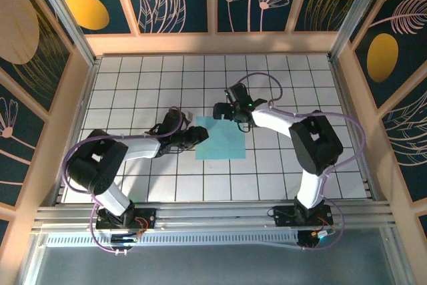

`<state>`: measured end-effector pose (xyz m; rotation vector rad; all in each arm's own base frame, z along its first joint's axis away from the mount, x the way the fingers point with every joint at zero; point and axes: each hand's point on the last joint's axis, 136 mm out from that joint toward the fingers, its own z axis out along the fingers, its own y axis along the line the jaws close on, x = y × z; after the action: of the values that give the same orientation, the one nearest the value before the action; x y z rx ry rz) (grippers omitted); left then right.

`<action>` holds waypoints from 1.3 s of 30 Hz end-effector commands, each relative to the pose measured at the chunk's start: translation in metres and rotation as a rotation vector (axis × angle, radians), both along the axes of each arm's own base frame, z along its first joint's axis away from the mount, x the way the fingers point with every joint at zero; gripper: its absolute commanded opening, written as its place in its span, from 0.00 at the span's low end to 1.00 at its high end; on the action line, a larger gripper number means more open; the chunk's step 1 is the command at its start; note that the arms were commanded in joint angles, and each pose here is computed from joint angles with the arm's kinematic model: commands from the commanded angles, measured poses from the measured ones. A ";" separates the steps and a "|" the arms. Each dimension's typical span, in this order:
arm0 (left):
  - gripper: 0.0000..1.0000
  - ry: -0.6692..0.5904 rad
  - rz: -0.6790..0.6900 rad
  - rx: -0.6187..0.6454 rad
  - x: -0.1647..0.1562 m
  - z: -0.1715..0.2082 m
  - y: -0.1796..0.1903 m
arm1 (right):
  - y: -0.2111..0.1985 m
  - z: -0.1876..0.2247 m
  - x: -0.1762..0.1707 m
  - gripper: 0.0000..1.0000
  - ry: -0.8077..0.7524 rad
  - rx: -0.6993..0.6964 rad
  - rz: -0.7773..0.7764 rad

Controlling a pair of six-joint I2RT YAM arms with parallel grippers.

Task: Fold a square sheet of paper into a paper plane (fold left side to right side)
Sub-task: Pick up the square sheet of paper from the center of the table.

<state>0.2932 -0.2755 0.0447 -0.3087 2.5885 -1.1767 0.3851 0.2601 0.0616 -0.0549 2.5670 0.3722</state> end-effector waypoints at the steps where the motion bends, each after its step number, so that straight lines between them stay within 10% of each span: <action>1: 0.35 0.056 0.003 0.059 -0.006 -0.017 0.000 | -0.011 -0.027 -0.008 0.99 0.066 -0.129 0.049; 24: 0.29 0.108 0.030 0.110 -0.016 -0.046 0.009 | 0.019 -0.040 -0.049 0.92 0.173 -0.122 0.169; 39: 0.34 0.064 0.047 0.075 -0.009 -0.031 0.005 | 0.026 -0.040 -0.062 0.49 0.251 -0.134 0.224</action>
<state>0.2894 -0.2767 0.0236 -0.3541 2.6363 -1.1137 0.3305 0.2843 0.0229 -0.3432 2.7935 0.2988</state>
